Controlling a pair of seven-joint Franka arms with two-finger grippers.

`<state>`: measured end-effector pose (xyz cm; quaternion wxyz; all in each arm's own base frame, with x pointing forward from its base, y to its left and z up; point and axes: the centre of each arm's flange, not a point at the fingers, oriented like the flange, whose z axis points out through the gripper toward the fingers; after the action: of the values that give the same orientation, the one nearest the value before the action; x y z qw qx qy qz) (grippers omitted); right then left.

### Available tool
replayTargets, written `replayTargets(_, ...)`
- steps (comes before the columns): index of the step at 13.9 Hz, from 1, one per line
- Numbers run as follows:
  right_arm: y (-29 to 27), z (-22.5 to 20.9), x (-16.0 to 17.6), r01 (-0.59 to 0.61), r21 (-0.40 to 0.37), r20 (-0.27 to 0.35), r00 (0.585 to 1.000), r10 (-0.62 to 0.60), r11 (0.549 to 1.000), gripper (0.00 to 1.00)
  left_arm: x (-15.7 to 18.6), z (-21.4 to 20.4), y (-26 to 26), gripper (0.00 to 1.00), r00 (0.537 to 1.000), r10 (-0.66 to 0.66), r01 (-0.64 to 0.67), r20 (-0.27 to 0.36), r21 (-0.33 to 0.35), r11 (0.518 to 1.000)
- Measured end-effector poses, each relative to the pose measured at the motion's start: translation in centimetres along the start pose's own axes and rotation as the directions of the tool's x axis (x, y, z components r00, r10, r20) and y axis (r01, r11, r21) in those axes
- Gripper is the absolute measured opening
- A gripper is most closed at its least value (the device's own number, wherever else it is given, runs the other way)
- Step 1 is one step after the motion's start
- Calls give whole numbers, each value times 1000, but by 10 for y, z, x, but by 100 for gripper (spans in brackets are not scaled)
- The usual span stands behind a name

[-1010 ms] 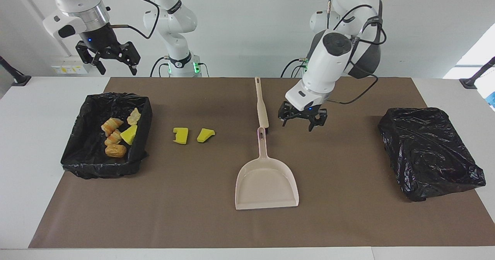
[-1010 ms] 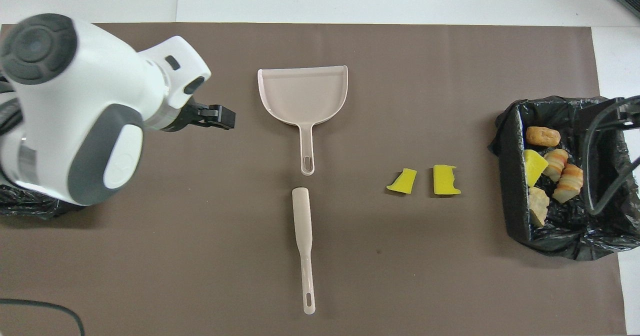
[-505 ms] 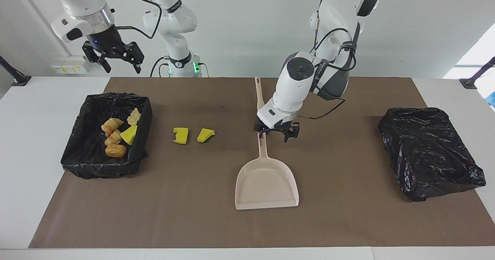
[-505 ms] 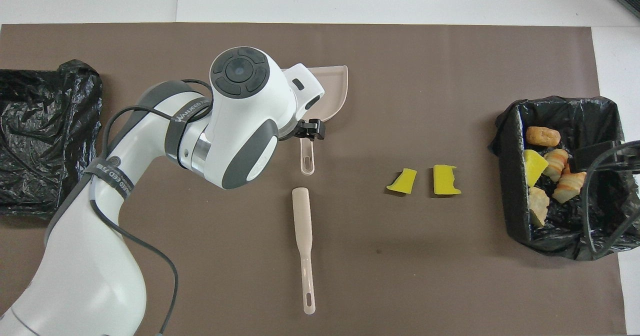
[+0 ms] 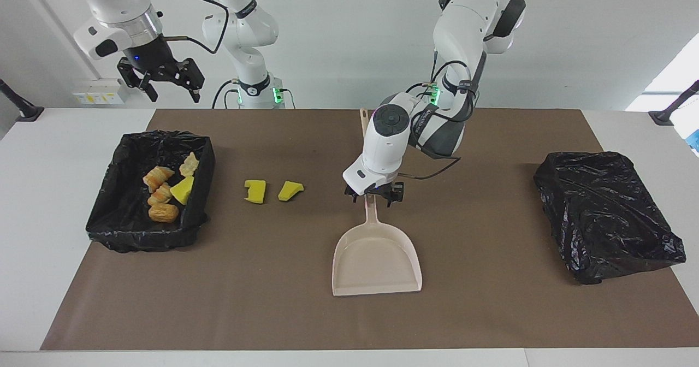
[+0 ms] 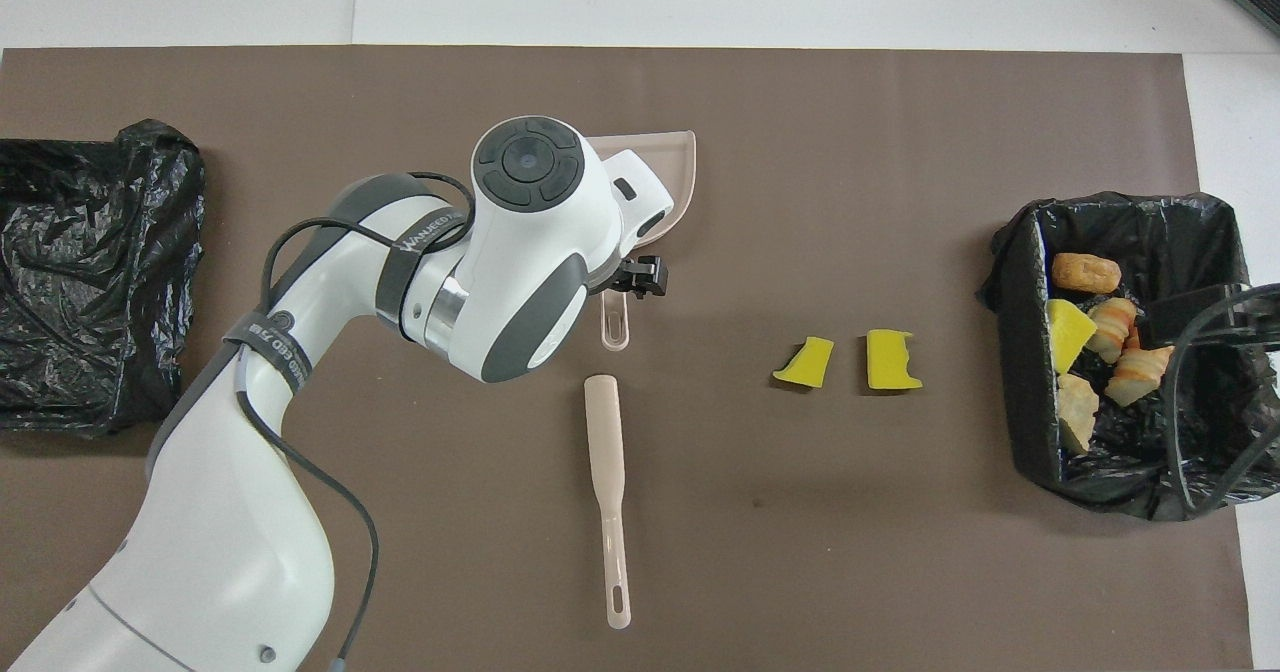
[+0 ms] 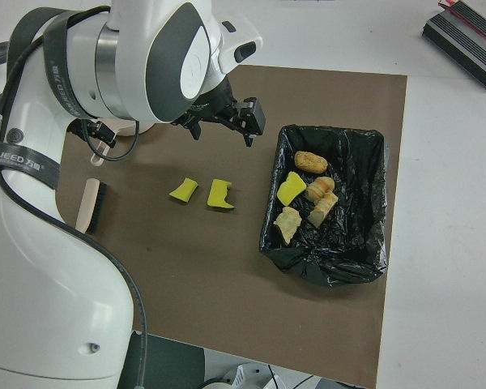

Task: Sweep and dump trash in bin
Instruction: 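Reach and grasp the pink dustpan handle with the left gripper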

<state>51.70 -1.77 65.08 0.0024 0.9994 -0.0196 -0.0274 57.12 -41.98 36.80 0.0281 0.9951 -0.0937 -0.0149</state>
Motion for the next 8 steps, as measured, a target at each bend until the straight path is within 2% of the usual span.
replayTargets(3, 0, 0, 0, 0, 0, 0, 1000, 0, 1000, 100, -2, -1, 5, 98, 1000, -31, 31, -1, 1, 1000)
replayTargets(5, 0, 0, 0, 0, 0, 0, 1000, 0, 1000, 100, -4, 1, 7, 88, 999, -36, 36, 2, 5, 999)
replayTargets(6, 0, 0, 0, 0, 0, 0, 1000, 0, 1000, 100, -4, 1, 6, 87, 999, -39, 39, 3, 7, 999)
replayTargets(7, 0, 0, 0, 0, 0, 0, 1000, 0, 1000, 100, -4, 2, 5, 80, 999, -41, 41, 4, 9, 999)
replayTargets(8, 0, 0, 0, 0, 0, 0, 1000, 0, 1000, 100, -4, 4, 4, 80, 999, -42, 42, 7, 12, 999)
